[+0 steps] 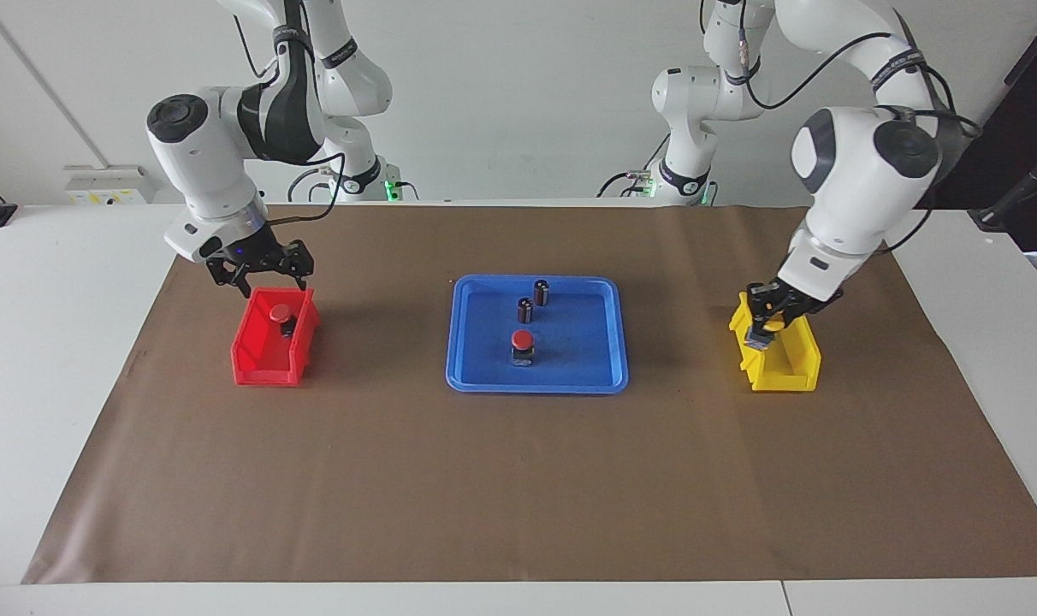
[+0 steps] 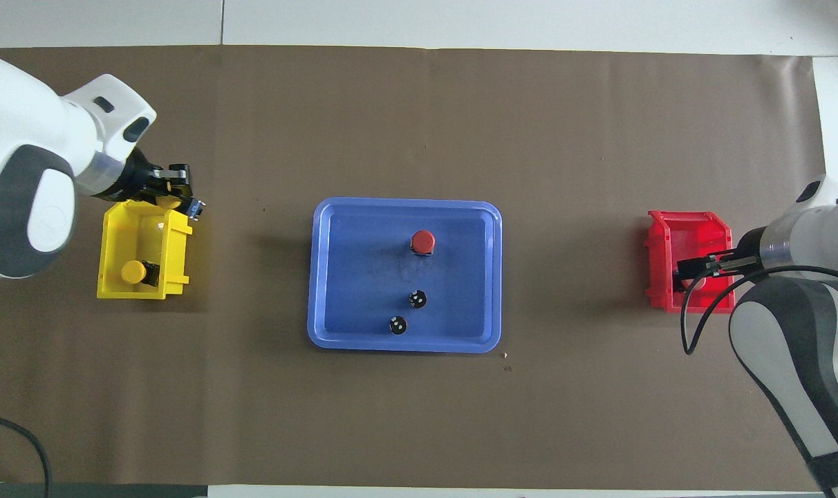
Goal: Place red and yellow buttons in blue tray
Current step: 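Release the red button and withdraw the right gripper toward the red holder, then carry the yellow button into the tray with the left gripper and release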
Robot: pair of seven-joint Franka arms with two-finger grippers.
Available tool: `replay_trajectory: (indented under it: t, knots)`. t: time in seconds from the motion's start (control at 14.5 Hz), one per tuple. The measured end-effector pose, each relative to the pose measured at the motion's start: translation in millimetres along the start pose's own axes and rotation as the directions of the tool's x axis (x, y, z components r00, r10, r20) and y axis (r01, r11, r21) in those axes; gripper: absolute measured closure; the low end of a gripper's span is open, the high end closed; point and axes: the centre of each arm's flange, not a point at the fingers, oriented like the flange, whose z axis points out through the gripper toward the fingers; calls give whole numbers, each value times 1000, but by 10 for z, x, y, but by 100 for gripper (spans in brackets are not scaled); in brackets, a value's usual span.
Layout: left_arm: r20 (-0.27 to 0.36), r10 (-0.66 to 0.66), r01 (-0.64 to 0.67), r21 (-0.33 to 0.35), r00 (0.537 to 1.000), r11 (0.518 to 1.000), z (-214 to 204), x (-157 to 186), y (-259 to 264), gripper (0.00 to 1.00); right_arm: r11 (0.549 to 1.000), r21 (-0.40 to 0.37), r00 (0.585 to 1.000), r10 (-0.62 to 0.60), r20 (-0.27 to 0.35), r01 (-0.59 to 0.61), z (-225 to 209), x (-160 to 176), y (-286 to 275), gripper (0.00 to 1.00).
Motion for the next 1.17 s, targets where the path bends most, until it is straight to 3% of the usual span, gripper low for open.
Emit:
replay_trajectory:
  t: [0.14,0.34,0.69,0.76,0.9,1.03,1.17]
  knots:
    - [2,-26,26,0,1000,1000,300,-321,767,59,1000,1,1000,-11,4,11,90,9,31,7]
    - [-21,-55,54,-19,998,998,555,-646,1371,59,1000,-3,1000,-19,-11,19,275,15,147,15]
    - [-30,-88,87,-37,996,996,998,-933,1904,59,1000,-3,1000,-17,-14,17,554,-8,163,17]
    - [-31,-82,81,-39,996,996,1065,-974,1978,59,1000,-3,1000,-17,-12,17,568,-8,163,22]
    - [-37,-74,72,-44,997,996,1060,-1001,2035,59,1000,-2,1000,-17,-8,17,586,-18,160,23]
    - [-37,-75,73,-44,997,996,1059,-998,2033,44,1000,0,1000,-17,-4,17,607,-31,156,25]
    - [-31,-81,80,-33,996,996,995,-940,1991,21,1000,0,1000,-17,0,17,622,-41,153,25]
